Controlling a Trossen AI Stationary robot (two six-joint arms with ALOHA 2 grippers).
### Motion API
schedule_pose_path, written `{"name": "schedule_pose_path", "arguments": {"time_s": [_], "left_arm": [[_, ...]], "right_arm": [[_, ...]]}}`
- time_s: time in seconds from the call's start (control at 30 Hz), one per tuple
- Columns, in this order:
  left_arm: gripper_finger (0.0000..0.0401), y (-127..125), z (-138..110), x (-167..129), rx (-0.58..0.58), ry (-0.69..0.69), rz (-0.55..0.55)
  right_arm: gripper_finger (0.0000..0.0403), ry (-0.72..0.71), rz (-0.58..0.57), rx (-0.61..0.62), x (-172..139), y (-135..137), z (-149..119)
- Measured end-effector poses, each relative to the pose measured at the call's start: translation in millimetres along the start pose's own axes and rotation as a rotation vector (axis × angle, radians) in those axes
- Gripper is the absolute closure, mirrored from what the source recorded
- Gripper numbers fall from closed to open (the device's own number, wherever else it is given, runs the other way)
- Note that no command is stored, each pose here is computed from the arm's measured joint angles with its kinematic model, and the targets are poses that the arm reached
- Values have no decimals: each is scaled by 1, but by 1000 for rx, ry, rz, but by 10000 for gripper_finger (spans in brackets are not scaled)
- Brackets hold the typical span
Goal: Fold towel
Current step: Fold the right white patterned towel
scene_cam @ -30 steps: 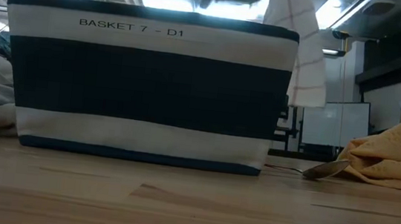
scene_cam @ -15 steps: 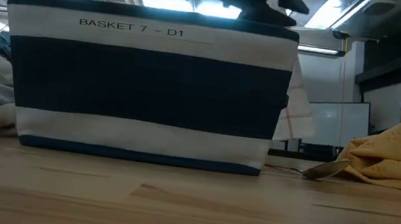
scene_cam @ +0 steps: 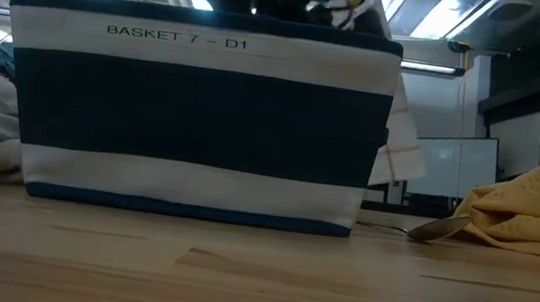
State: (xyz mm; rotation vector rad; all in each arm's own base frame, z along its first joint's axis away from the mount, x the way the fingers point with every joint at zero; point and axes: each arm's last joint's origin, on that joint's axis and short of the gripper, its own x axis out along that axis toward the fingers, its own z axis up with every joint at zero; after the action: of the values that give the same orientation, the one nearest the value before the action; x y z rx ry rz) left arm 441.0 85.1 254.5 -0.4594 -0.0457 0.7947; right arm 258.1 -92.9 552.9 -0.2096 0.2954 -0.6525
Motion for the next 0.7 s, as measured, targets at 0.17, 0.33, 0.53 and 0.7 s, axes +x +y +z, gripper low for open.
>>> {"name": "schedule_pose_path", "arguments": {"time_s": [0.17, 0.33, 0.53, 0.7], "left_arm": [[265, 30, 17, 21, -56, -40, 79], [265, 61, 35, 38, -73, -87, 154], [265, 93, 57, 51, -86, -45, 105], [265, 88, 54, 51, -133, 192, -261]], "right_arm": [[400, -21, 114, 47, 0, 3, 1], [400, -23, 149, 52, 0, 4, 0], [400, -25, 148, 53, 0, 4, 1], [400, -29, 146, 51, 0, 4, 1]]}}
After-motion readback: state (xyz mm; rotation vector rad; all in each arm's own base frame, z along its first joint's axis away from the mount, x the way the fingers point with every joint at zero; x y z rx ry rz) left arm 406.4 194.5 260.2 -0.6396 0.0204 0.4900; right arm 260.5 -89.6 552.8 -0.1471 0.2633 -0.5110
